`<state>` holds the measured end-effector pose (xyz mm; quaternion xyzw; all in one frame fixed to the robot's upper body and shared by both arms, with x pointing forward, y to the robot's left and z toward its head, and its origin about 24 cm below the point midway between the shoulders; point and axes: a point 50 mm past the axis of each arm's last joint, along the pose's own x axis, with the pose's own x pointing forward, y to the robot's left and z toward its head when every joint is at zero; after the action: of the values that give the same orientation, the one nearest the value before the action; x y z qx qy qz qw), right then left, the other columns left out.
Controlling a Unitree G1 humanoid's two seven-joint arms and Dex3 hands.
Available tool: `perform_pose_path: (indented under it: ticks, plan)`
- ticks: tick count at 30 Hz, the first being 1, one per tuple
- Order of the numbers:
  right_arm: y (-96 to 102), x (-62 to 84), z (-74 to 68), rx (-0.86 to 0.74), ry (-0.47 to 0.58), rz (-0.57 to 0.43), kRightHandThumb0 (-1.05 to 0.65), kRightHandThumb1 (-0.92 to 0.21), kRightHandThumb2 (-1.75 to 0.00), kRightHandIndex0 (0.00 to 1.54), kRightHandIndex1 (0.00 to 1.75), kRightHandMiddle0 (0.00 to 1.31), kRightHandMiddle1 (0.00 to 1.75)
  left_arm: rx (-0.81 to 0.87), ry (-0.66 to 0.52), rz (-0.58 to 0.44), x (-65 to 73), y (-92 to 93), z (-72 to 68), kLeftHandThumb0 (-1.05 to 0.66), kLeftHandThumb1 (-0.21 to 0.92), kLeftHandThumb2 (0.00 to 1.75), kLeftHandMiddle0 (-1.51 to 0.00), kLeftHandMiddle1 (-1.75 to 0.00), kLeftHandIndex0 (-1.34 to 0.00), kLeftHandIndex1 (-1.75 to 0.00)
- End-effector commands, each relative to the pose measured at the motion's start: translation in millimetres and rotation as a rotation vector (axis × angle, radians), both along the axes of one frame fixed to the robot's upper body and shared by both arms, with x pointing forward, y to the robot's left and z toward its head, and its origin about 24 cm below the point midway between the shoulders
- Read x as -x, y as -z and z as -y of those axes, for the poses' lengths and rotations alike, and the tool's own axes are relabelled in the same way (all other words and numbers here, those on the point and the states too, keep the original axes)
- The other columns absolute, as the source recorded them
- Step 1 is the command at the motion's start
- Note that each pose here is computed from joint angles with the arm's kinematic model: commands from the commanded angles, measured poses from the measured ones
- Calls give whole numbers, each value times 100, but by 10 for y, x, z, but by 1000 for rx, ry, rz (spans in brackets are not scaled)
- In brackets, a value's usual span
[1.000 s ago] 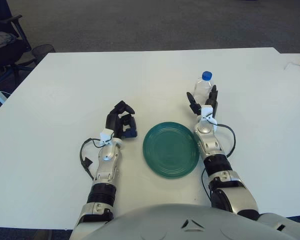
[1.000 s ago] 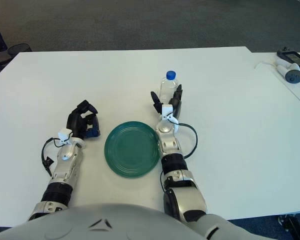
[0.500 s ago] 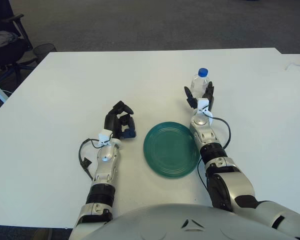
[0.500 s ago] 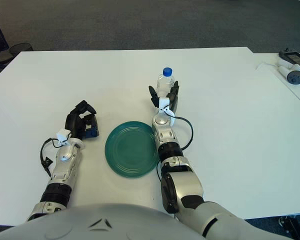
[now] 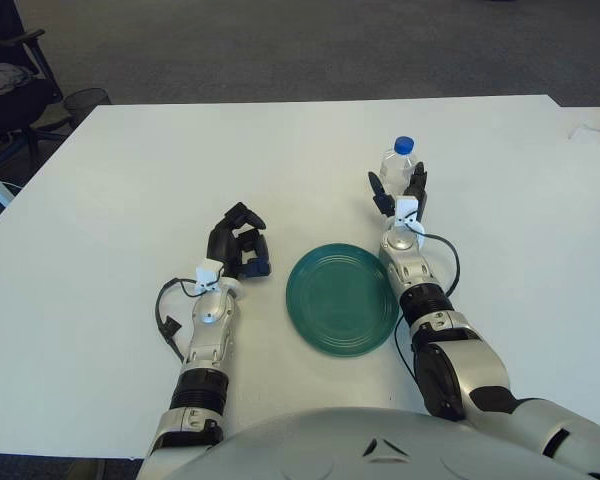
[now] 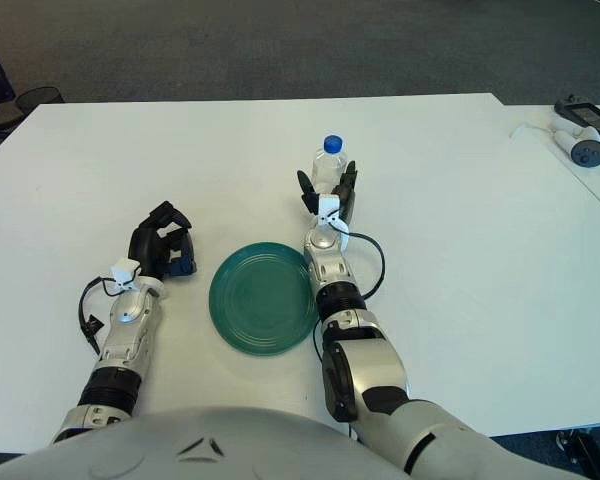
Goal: Put the bottle into the plate.
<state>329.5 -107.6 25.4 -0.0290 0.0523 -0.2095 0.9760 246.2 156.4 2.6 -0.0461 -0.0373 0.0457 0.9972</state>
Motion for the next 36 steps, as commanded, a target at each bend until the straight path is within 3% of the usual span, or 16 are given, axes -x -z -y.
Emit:
perform_pose_path:
  ticks: [1, 12, 17, 20, 22, 24, 27, 31, 36]
  plan:
    - [2, -21, 8, -12, 3, -8, -88, -92, -20, 5, 4, 0, 0, -8, -17, -86, 97, 153, -45, -61, 2, 168, -132, -175, -86, -175]
    - [24, -9, -19, -17, 11, -15, -84, -92, -19, 8, 5, 4, 3, -21, -27, -79, 97, 152, -62, -62, 2, 168, -131, -175, -87, -175]
    - [3, -46, -23, -8, 27, -7, -78, -92, -20, 17, 11, 1, 41, -28, -30, -80, 81, 154, -74, -62, 1, 169, -131, -175, -87, -175]
    - [-23, -136, 21, 4, 38, -18, -75, -91, -20, 9, 45, 0, 66, -20, -29, -83, 77, 162, -77, -62, 1, 169, -131, -175, -87, -175]
    - [-28, -166, 69, 32, 51, -18, -72, -90, -21, 6, 76, 0, 94, -13, -29, -79, 73, 165, -83, -62, 1, 169, -131, -175, -87, -175]
    - [-24, -169, 87, 66, 60, -5, -66, -77, -41, 6, 119, 0, 137, -12, -33, -69, 71, 165, -86, -61, 2, 168, -130, -175, -86, -175]
    - [-19, -168, 91, 119, 71, 10, -55, -59, -67, 9, 154, 1, 162, -16, -43, -55, 66, 162, -85, -61, 3, 167, -130, -175, -86, -175]
    - [-22, -178, 103, 195, 87, 6, -49, -51, -78, 14, 170, 4, 172, -18, -46, -51, 63, 164, -83, -61, 3, 167, -129, -175, -86, -175]
    - [-40, -199, 139, 318, 97, -6, -47, -48, -80, 20, 174, 8, 174, -21, -50, -51, 74, 168, -88, -61, 3, 167, -130, -175, -86, -175]
